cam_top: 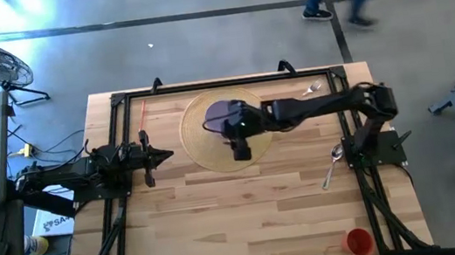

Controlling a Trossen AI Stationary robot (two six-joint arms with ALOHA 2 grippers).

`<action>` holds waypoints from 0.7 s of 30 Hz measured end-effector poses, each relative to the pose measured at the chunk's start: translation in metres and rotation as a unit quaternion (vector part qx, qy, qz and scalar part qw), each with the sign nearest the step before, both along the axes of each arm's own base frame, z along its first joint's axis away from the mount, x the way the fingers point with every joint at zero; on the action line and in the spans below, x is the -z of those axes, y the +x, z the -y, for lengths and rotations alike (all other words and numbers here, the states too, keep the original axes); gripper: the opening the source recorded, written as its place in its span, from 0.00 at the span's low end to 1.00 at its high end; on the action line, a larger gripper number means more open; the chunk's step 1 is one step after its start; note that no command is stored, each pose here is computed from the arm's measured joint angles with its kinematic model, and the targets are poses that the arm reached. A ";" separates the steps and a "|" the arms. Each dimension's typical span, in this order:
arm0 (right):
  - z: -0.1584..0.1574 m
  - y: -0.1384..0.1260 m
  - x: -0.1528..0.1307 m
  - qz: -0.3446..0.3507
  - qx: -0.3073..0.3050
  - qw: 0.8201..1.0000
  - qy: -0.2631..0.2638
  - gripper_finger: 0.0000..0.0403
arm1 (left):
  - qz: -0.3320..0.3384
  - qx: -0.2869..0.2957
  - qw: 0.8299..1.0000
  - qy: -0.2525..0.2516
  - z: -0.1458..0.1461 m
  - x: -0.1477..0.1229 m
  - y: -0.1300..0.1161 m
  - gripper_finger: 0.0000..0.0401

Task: Pick & Place Utensil
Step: Put the silver spoon into the bowl on the yellow placemat

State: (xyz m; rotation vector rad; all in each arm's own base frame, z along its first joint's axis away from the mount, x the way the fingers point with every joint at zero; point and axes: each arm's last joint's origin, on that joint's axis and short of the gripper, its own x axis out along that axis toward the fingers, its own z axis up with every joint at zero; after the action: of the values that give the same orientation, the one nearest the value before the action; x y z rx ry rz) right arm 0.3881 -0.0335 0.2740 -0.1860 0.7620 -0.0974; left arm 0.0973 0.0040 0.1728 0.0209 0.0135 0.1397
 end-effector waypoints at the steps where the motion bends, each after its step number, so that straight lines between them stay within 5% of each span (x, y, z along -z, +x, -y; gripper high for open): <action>1: -0.007 -0.005 -0.004 -0.009 -0.009 1.000 0.001 0.57 | 0.000 0.000 1.000 0.000 0.000 0.000 0.000 0.00; 9: -0.059 -0.053 -0.010 -0.168 -0.023 0.986 -0.008 0.56 | 0.000 0.000 1.000 0.000 0.000 0.000 0.000 0.00; 21: -0.113 -0.125 0.065 -0.418 -0.036 0.906 -0.063 0.56 | 0.000 0.000 1.000 0.000 0.000 0.000 0.000 0.00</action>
State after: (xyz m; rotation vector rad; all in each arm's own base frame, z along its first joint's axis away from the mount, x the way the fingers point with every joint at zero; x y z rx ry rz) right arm 0.2626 0.0798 0.2094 -0.3899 1.6086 0.0101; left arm 0.0972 0.0040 0.1729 0.0208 0.0130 0.1399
